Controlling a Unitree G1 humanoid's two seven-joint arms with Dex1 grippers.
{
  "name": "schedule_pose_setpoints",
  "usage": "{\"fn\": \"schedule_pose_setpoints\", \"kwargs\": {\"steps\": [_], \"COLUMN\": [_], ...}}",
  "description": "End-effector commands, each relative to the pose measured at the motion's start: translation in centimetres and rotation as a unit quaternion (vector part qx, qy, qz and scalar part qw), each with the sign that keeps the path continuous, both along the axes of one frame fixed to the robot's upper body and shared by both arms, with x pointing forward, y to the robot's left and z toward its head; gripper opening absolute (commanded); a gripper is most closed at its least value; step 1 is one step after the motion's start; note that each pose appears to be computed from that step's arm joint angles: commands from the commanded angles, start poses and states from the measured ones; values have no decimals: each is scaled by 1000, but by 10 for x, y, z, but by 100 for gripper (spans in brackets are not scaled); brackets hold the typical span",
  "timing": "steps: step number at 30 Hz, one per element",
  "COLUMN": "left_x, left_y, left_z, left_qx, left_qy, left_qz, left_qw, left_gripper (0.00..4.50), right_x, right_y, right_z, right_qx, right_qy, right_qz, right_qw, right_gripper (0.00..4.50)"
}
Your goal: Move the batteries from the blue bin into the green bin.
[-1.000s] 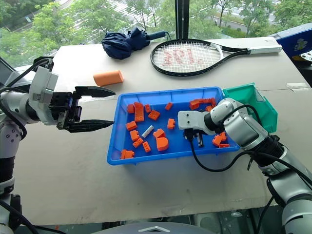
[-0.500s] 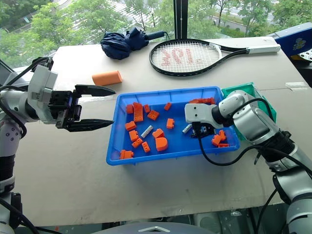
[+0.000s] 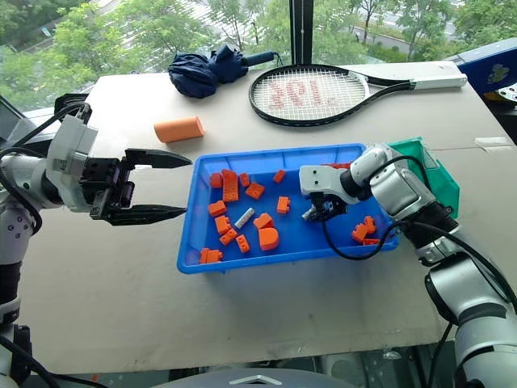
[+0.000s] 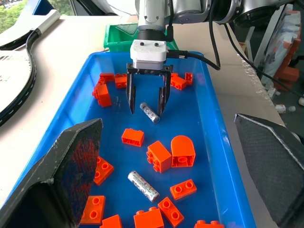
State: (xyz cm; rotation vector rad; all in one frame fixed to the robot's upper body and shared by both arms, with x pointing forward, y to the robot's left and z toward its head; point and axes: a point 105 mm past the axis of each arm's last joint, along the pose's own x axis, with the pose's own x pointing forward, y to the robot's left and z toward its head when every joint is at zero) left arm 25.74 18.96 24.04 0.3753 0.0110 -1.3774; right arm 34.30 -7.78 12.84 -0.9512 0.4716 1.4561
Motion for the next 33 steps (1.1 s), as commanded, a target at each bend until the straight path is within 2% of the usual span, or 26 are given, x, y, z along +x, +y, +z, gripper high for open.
{"fn": "schedule_pose_setpoints", "kwargs": {"steps": [1,4,5,8,12,13,17,20,22,26,33], "left_x": [-8,-9,-9,-9,-9,-9,-6,-5,-3,1,4], "left_y": [1,1,1,0,-3,-4,-7,-9,-10,-12,-12], "left_z": [14,14,14,14,14,14,14,14,14,12,11], "left_qx": [6,7,7,5,3,2,-3,-5,-7,-10,-9], "left_qy": [-26,-26,-26,-26,-27,-28,-29,-30,-31,-31,-33], "left_qz": [1,5,6,6,3,1,-7,-11,-15,-22,-29], "left_qw": [1000,1000,1000,1000,1000,1000,1000,999,999,999,999], "left_gripper": [450,450,450,450,450,450,450,450,450,450,450], "right_x": [0,-4,-5,-6,-1,-1,7,9,8,-1,-4], "right_y": [-2,-4,-5,-5,-4,-8,-42,-66,-100,-144,-179], "right_z": [2,1,0,4,30,43,93,109,118,114,93], "right_qx": [-18,-25,-28,-21,20,33,85,100,98,89,72], "right_qy": [3,20,24,21,-16,-29,-91,-115,-135,-134,-123], "right_qz": [18,25,26,21,-5,-18,-117,-177,-244,-322,-389], "right_qw": [1000,999,999,999,1000,999,985,972,955,933,910], "right_gripper": [175,35,4,4,4,4,4,4,4,4,4]}}
